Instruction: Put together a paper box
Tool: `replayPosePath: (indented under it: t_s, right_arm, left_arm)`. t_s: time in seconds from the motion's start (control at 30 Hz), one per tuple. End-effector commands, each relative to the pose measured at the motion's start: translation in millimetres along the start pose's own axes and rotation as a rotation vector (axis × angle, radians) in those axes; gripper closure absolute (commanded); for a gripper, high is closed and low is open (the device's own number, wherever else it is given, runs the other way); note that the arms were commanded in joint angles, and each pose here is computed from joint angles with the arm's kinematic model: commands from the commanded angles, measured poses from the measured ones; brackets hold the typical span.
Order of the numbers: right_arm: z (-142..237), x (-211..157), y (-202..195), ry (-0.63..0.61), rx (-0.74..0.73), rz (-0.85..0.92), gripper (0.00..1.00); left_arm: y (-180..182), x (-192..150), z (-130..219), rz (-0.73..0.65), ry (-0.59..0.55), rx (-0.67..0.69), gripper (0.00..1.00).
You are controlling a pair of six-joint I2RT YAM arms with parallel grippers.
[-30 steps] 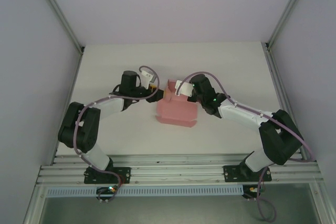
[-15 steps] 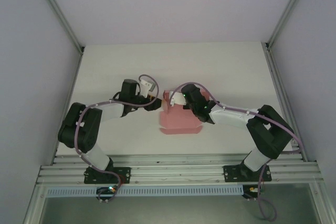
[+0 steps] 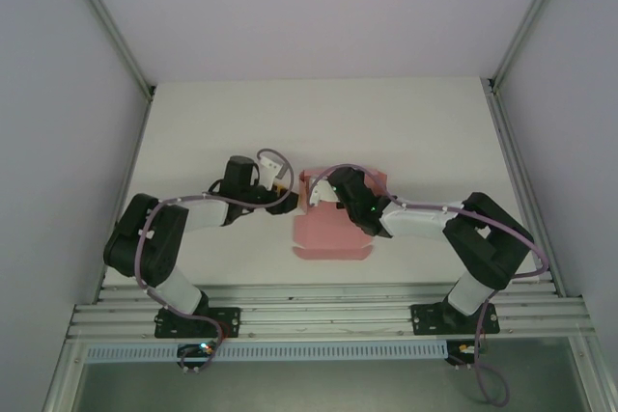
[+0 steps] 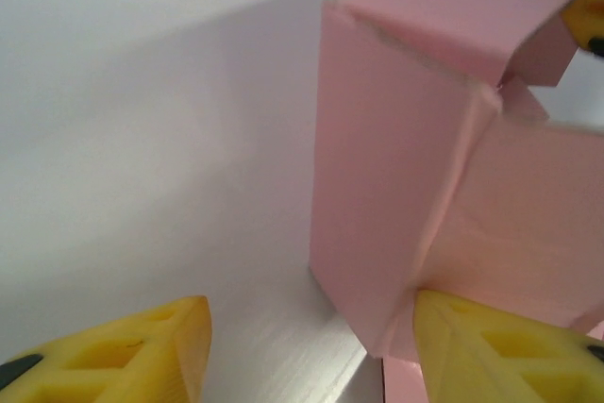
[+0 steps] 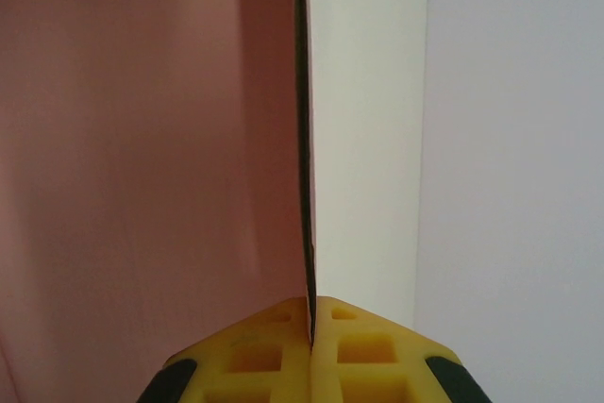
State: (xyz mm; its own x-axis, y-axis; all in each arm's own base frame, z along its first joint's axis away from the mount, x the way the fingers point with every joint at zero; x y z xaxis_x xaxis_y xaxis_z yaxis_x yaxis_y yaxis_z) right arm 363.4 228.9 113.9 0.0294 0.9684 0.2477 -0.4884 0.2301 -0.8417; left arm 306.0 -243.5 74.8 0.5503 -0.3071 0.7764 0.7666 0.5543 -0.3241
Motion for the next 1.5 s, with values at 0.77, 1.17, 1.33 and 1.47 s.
replayPosePath:
  t_s: [0.77,1.17,1.33,1.47]
  right_arm:
    - [24.2,-7.4,5.6,0.017,-0.052,-0.012,1.00]
    - [31.0,-9.8,10.0,0.032,-0.049,-0.074,1.00]
    - [33.4,-6.4,8.7,0.014,-0.034,-0.102,1.00]
    - [33.2,-4.6,7.8,0.011,-0.033,-0.107,1.00]
  left_arm:
    - [-10.7,5.7,-2.5,-0.122,0.013,0.125,0.27]
    - [-28.1,23.8,-14.0,-0.163,-0.134,0.129,0.32]
    - [-38.3,29.6,-17.0,-0.191,-0.172,0.101,0.31]
    - [-40.5,31.8,-21.9,-0.198,-0.185,0.085,0.28]
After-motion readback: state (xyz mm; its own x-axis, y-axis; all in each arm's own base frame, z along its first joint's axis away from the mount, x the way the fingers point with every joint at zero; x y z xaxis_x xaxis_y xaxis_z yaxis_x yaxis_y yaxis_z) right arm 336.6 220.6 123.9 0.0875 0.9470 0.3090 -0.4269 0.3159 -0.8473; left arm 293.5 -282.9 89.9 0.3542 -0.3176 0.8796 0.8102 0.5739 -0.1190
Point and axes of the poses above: each hand's point on the last joint's axis, 136 mm out from that joint toward the fingers, its own z axis back along the fingers, its own y axis along the line the jaws close on, x = y × z, the point moved 1 cm from there along z, back along the fingers, and after that the axes turned 9 degrees about -z, right-handed, at the moved point
